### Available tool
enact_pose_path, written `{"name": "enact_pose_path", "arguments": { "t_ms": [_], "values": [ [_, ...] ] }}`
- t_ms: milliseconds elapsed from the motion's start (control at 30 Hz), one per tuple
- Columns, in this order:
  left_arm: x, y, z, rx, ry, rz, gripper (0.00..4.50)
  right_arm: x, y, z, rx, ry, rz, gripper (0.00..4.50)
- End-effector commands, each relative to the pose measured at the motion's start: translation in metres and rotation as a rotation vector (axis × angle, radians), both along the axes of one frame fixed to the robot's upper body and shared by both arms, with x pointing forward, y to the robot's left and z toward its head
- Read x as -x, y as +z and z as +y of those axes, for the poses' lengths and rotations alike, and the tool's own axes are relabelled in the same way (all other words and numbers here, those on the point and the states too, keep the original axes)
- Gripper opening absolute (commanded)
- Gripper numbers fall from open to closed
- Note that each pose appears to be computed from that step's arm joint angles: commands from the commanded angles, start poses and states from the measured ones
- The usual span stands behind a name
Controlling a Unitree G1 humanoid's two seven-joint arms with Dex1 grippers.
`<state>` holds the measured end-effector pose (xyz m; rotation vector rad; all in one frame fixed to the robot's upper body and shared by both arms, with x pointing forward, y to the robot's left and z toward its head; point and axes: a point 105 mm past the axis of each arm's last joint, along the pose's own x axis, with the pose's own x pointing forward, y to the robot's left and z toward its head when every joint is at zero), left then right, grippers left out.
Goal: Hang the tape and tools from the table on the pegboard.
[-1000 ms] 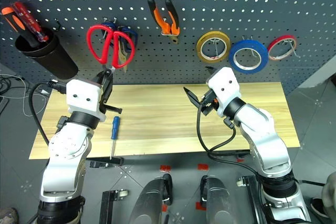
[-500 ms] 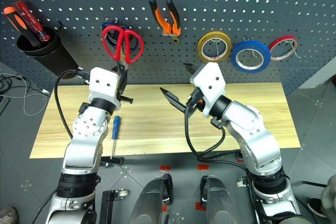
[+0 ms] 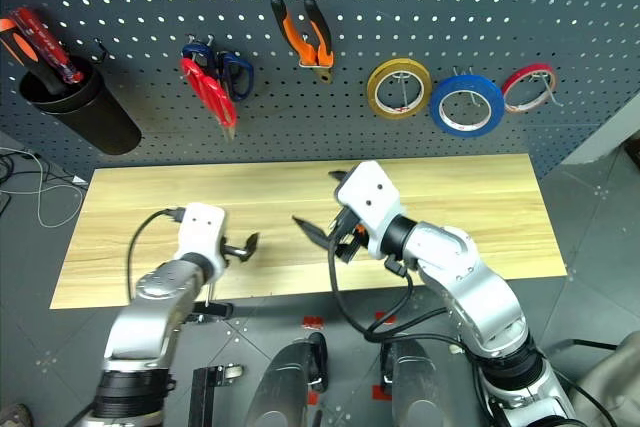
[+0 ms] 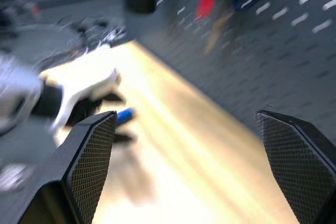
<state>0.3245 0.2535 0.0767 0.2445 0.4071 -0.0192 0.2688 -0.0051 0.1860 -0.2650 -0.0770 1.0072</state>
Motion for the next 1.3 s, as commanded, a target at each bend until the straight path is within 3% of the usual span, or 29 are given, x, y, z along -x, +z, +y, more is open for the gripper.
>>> {"name": "enact_pose_path", "arguments": {
  "t_ms": [33,133,267,400,500,733,867,1000,1300],
  "values": [
    [0.004,-0.012,0.015,0.122,0.034,0.127,4.48,0.015,0.007,0.011,-0.012,0.053,0.016,4.5],
    [0.002,-0.024,0.026,0.158,0.063,0.196,4.48,0.019,0.005,0.017,0.014,0.094,0.038,4.5],
    [0.0,-0.042,0.014,0.214,0.015,0.303,4.48,0.02,0.009,0.021,0.04,0.136,0.022,4.5],
    [-0.008,-0.041,0.015,0.215,0.0,0.319,4.48,0.022,0.015,0.025,0.056,0.174,0.0,4.5],
    [-0.011,-0.037,0.021,0.211,0.009,0.316,3.92,0.022,0.016,0.025,0.063,0.191,0.0,4.5],
    [-0.007,-0.03,0.019,0.216,-0.015,0.3,1.82,0.017,0.016,0.019,0.082,0.193,-0.009,4.5],
    [-0.008,-0.008,0.015,0.211,-0.034,0.148,0.55,0.016,0.015,0.016,0.088,0.189,-0.023,4.5],
    [0.001,0.026,0.023,-0.035,-0.043,-0.095,0.5,0.016,0.025,0.013,0.03,0.158,-0.063,4.5],
    [0.044,0.117,0.023,-0.221,0.03,-0.571,0.5,0.003,0.058,0.0,-0.16,-0.009,-0.065,4.5]
  ]
}}
